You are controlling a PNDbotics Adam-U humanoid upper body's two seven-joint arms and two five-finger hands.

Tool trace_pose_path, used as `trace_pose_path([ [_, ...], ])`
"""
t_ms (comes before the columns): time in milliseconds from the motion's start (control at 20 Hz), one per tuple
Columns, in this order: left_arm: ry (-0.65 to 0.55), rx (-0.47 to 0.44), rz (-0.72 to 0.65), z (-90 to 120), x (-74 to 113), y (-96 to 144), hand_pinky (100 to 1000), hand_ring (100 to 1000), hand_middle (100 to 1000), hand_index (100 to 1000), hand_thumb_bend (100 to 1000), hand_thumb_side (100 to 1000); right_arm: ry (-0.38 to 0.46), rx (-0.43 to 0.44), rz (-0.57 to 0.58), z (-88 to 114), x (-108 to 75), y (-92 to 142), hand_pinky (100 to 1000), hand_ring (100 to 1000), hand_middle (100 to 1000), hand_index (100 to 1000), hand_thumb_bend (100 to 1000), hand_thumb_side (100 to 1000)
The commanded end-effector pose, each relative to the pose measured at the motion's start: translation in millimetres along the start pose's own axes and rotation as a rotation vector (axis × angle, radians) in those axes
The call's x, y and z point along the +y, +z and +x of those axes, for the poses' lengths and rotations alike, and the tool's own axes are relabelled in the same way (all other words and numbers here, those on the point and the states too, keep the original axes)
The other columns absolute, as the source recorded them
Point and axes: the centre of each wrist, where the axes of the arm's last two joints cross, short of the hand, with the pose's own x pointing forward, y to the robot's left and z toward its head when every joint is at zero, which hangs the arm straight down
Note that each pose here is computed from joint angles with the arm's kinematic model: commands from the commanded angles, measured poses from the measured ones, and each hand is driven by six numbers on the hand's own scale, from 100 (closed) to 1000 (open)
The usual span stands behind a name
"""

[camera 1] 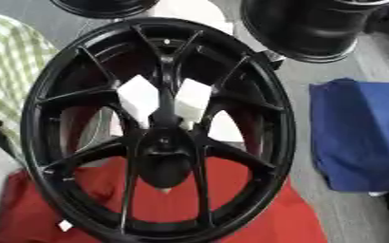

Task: Pull the pin out of the wheel hub.

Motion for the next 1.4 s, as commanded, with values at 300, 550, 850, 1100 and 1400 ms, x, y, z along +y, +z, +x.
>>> trace_pose_path([
  [300, 0.008, -0.038, 0.021, 12, 3.2, -7, 532, 651, 618, 726, 100, 894, 0.004, 0.11, -0.019, -34, 26.1, 23, 723, 898, 818, 860, 482, 938],
  [550, 0.009, -0.037, 0.02, 12, 2.5, -7, 532, 651, 616, 726, 100, 893, -0.136, 0.077, -0.094, -27, 32.2, 22, 678, 848, 725, 791, 370, 545],
  [850, 0.017, -0.037, 0.01, 12, -2.2, -7, 531, 649, 614, 725, 100, 893, -0.456, -0.026, -0.177, -7, 53.6, 18, 624, 751, 570, 685, 552, 245],
  [1100, 0.034, -0.04, 0.001, 13, -8.9, -8, 531, 645, 612, 723, 100, 890, -0.651, -0.081, -0.106, -9, 91.0, 10, 633, 759, 574, 690, 513, 292],
  [1400, 0.052, -0.045, -0.005, 14, -16.1, -9, 530, 643, 610, 721, 100, 889, -0.718, -0.095, -0.073, -35, 131.1, 1, 644, 781, 597, 714, 476, 330],
])
